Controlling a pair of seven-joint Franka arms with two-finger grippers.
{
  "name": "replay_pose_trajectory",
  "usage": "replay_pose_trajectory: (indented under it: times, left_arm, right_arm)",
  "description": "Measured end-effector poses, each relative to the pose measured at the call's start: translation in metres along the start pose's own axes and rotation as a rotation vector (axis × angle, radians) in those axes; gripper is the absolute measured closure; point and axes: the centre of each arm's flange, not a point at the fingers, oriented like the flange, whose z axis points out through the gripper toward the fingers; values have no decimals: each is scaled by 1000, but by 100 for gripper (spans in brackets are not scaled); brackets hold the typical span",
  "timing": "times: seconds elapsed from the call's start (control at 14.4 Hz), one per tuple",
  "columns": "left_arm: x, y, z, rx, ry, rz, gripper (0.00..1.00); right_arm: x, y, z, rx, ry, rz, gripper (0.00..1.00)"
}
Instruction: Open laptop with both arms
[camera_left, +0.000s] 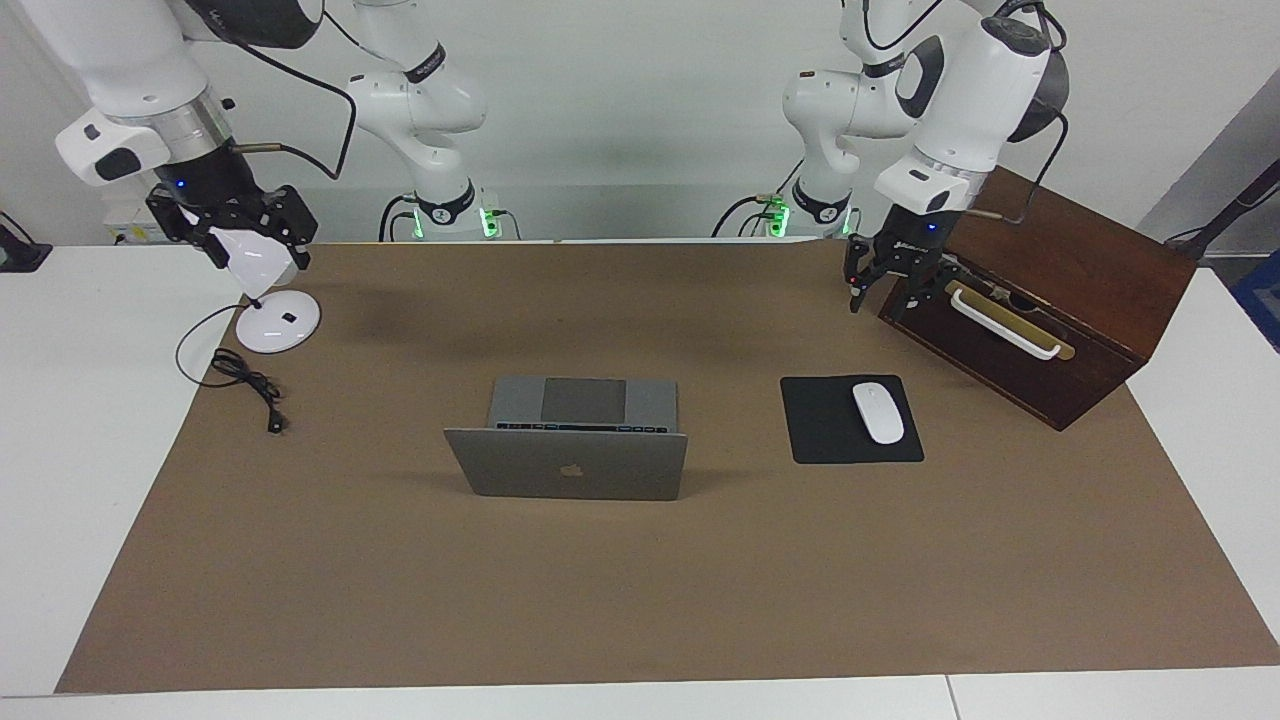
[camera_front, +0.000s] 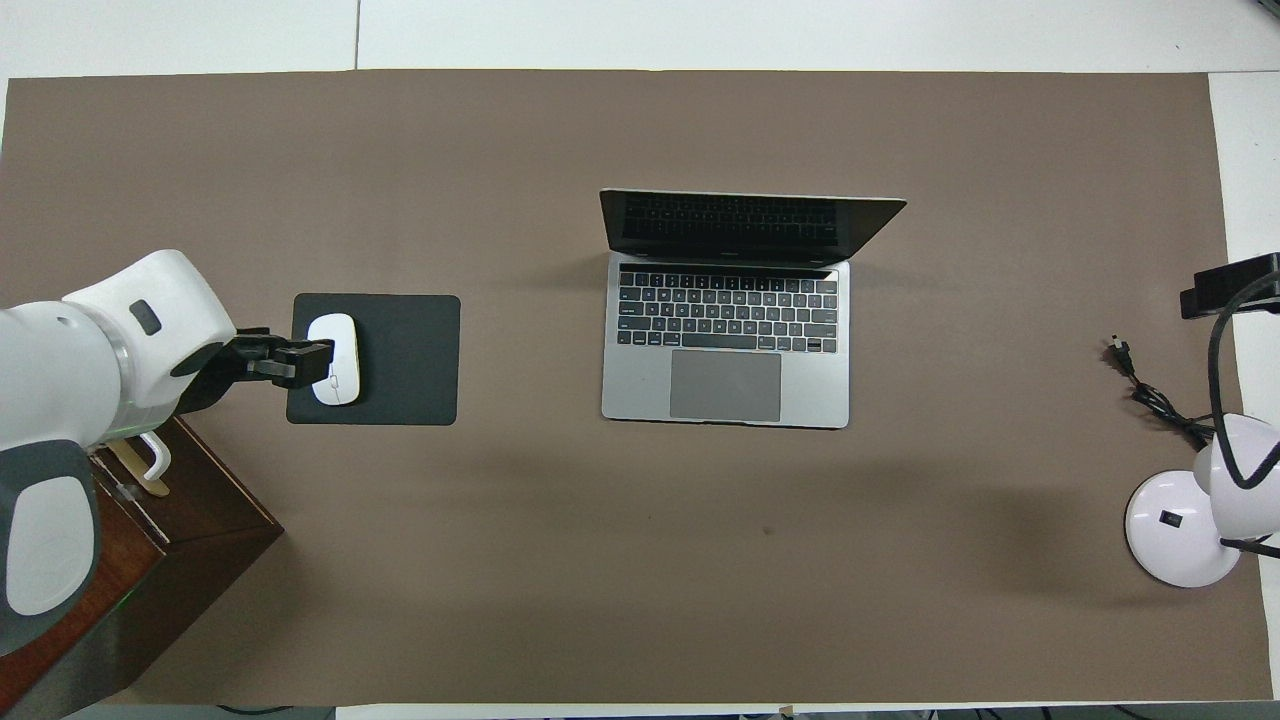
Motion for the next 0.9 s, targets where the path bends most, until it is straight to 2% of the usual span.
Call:
replay_pose_trajectory:
  times: [0.14, 0.21, 0.62, 0.9]
  left_arm:
    - [-2, -17, -1, 7, -13, -32, 3]
    - [-3, -23, -2, 10, -18, -43, 0]
    - [3, -59, -28, 31, 17, -111, 0]
    - [13, -85, -68, 36, -46, -158, 0]
  right_arm:
    - [0, 0, -1, 0, 1, 1, 0]
    - [-1, 0, -1, 0, 2, 1, 0]
    - [-1, -2, -2, 3, 4, 11, 0]
    - [-1, -25, -3, 77, 2, 89, 0]
